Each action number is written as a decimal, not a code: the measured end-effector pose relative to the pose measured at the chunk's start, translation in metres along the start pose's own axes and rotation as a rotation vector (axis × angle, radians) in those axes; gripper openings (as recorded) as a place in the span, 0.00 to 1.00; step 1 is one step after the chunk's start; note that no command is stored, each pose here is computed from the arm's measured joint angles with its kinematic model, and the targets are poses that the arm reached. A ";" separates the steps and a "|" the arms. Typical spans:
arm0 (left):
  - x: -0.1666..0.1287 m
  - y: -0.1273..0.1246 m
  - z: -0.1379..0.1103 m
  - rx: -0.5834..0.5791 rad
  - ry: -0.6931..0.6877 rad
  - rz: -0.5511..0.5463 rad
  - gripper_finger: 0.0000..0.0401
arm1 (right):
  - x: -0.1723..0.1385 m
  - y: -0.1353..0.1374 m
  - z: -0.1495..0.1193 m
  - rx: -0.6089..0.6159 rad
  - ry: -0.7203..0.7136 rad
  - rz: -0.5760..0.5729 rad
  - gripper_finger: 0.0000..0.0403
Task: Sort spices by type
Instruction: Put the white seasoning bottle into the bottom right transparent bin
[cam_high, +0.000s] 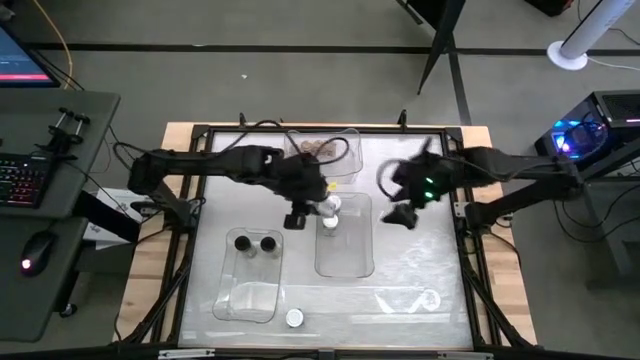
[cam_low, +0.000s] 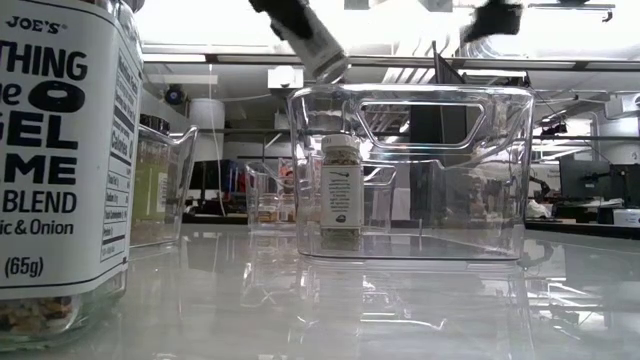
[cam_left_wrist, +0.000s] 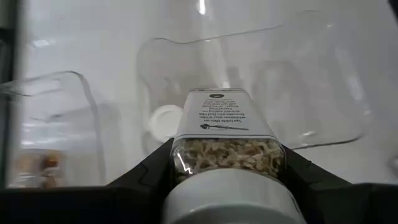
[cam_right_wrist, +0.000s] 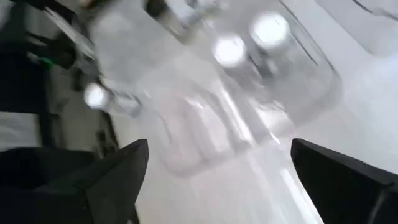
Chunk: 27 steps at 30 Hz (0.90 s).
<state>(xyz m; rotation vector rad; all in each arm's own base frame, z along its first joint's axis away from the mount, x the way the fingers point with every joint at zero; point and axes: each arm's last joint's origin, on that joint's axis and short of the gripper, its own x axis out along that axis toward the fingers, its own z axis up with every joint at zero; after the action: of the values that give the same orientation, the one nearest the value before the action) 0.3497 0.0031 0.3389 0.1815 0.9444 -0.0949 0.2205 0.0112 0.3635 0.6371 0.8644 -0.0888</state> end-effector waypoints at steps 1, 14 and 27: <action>0.001 0.000 0.005 -0.009 0.013 -0.012 0.40 | -0.006 0.000 -0.008 0.011 0.012 -0.039 0.97; 0.051 -0.008 0.048 -0.125 0.435 -0.084 0.40 | -0.038 -0.016 -0.044 0.228 -0.072 -0.451 0.97; 0.107 -0.055 0.052 -0.074 0.468 -0.187 0.40 | -0.033 -0.018 -0.041 0.232 -0.076 -0.482 0.97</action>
<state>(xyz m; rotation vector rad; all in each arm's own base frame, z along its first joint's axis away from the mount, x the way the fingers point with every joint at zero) 0.4446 -0.0614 0.2758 0.0453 1.4294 -0.1951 0.1653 0.0133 0.3596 0.6249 0.9269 -0.6519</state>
